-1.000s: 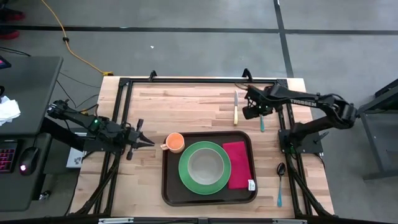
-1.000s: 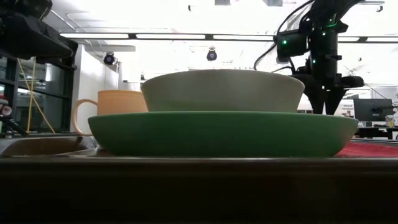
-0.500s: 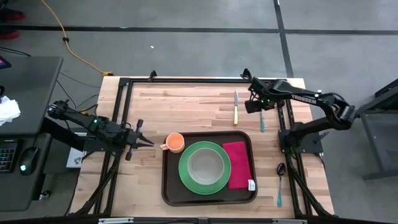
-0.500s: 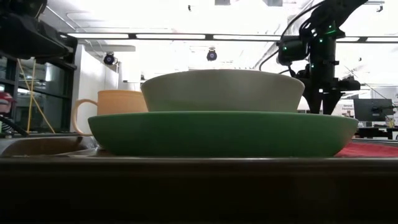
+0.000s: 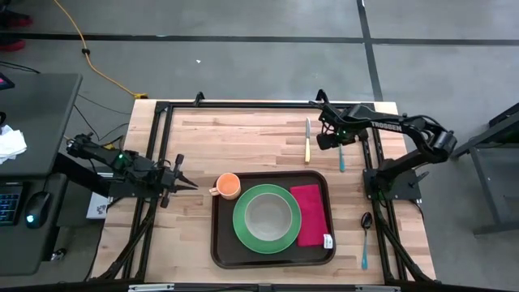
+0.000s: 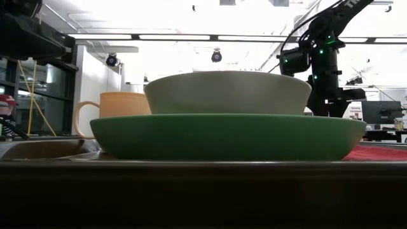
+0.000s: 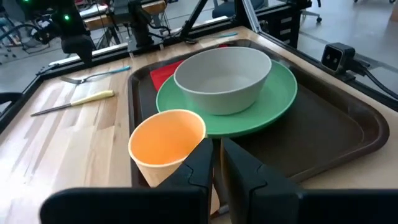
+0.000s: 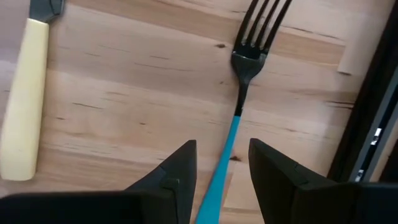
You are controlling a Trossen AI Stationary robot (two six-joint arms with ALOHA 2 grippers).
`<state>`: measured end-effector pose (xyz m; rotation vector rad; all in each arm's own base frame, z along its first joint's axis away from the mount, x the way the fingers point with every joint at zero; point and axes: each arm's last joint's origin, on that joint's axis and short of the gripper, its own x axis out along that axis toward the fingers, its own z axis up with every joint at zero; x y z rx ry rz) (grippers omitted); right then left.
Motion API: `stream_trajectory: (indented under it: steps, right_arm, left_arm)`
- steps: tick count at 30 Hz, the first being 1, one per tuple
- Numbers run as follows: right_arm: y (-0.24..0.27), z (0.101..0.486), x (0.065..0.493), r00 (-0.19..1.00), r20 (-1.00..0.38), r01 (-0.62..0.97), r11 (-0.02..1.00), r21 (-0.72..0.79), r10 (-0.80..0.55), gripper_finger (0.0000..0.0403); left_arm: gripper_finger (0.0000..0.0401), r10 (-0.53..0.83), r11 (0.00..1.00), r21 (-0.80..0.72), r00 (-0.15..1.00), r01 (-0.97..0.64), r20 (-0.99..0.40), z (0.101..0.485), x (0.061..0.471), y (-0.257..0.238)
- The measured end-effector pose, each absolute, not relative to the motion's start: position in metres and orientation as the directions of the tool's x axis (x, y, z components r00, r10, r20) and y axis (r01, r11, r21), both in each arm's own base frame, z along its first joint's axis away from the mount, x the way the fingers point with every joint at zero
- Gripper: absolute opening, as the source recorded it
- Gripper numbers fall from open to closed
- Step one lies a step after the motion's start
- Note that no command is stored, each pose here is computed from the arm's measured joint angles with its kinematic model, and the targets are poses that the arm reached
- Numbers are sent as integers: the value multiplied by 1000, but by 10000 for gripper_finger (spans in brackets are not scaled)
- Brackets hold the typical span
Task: Set up tray
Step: Put the blue fork on the red napkin on the brown serving tray
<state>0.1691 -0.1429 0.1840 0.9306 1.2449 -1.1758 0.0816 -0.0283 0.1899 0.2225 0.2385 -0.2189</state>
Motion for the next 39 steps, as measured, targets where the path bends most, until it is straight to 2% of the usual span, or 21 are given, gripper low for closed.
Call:
stream_trajectory:
  steps: [18,23,27,39]
  right_arm:
    - [-144,183,168,-85,-979,976,180,-119,-187,124]
    - [-136,157,160,-49,-990,983,168,-71,-135,124]
    - [-129,140,150,-83,-990,988,123,-97,-116,124]
    - [-131,135,151,-52,-984,988,134,-75,-171,124]
  left_arm:
    - [62,-178,949,202,940,242,-290,186,78,-27]
    - [62,-177,949,203,940,242,-290,186,78,-27]
    - [62,-177,949,201,941,241,-289,186,78,-27]
    - [62,-179,956,177,945,232,-272,187,78,-27]
